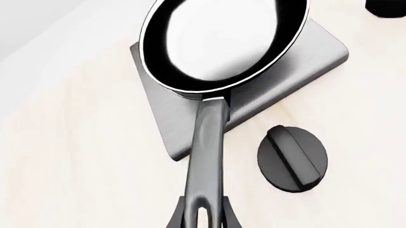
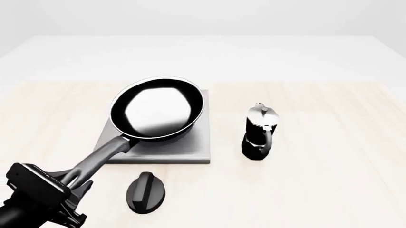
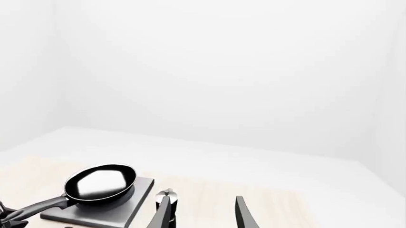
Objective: Put the frying pan on the stove.
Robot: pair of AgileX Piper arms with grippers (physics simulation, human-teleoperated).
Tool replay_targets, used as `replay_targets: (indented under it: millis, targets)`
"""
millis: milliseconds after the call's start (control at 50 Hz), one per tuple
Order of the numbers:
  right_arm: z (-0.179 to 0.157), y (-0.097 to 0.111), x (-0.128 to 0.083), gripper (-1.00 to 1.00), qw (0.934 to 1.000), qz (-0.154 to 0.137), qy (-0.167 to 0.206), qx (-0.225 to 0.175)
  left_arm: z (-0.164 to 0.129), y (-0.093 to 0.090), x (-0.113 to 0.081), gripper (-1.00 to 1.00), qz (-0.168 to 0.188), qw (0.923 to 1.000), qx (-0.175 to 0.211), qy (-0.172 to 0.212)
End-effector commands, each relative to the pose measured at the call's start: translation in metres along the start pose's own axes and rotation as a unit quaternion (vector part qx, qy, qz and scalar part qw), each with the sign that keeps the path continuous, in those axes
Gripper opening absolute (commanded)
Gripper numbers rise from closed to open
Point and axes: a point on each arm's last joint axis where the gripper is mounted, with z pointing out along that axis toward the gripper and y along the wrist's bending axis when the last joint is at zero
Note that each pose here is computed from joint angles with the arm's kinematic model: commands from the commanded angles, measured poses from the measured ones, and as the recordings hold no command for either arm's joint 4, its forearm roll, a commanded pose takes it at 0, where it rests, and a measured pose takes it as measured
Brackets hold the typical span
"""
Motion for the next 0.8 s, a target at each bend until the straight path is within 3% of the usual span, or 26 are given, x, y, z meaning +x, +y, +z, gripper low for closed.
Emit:
replay_targets:
  millis: [20,560,580,800]
  targets:
    - [0.0046,0.0026,0.0028,1.00,0.9999,0.005,0.010,0.005,0.0051,0.0063,-0.0095,-1.00,-0.064,0.9974,-0.018,-0.026]
    - [0.0041,0.0028,0.0025,1.00,0.9999,0.004,0.009,0.006,0.0124,0.0012,-0.0058,-1.00,-0.072,0.9974,0.001,-0.007]
    - [0.0041,0.0027,0.0025,1.00,0.9999,0.004,0.009,0.006,0.0117,0.0012,-0.0062,1.00,-0.071,0.9974,0.001,-0.008]
    - [0.0038,0.0027,0.0022,1.00,0.9999,0.004,0.008,0.006,0.0077,0.0029,-0.0093,1.00,-0.073,0.9973,0.000,-0.010]
